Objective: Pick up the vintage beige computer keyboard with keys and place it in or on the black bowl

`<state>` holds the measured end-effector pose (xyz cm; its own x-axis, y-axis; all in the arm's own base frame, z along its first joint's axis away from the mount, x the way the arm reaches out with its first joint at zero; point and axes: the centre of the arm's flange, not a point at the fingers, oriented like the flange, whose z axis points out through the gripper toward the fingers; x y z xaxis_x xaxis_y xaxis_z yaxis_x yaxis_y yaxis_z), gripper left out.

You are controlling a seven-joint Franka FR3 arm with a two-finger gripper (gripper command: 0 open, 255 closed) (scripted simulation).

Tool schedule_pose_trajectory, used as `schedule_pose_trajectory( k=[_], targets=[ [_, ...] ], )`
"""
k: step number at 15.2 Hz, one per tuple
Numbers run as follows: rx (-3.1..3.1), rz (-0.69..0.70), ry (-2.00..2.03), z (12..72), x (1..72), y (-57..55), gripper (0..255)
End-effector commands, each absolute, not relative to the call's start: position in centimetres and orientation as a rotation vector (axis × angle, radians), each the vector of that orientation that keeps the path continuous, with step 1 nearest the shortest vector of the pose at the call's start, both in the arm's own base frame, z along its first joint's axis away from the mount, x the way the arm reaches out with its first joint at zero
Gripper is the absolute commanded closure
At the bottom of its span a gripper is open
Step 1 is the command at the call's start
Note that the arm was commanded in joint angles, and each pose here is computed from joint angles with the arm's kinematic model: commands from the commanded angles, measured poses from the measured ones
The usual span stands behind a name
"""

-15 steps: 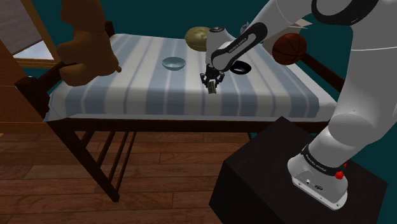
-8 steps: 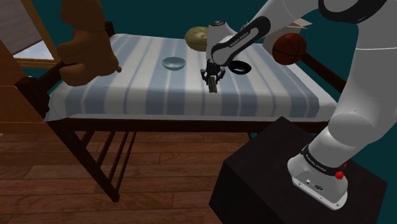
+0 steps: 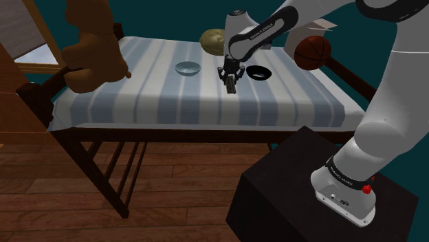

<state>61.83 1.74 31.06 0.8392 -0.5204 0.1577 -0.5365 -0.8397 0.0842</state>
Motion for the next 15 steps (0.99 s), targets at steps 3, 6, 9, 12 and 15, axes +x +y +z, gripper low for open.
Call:
schedule_pose_trajectory(
  k=[3,6,9,12,15],
  targets=[
    [2.892,0.194,-0.834,33.2,61.7,1.8,255],
    [2.892,0.194,-0.834,34.8,61.7,1.8,255],
    [2.892,0.194,-0.834,36.4,61.7,1.8,255],
    [2.892,0.194,-0.834,36.5,62.4,-2.1,255],
    [2.892,0.194,-0.834,36.7,63.0,-6.0,255]
  ],
)
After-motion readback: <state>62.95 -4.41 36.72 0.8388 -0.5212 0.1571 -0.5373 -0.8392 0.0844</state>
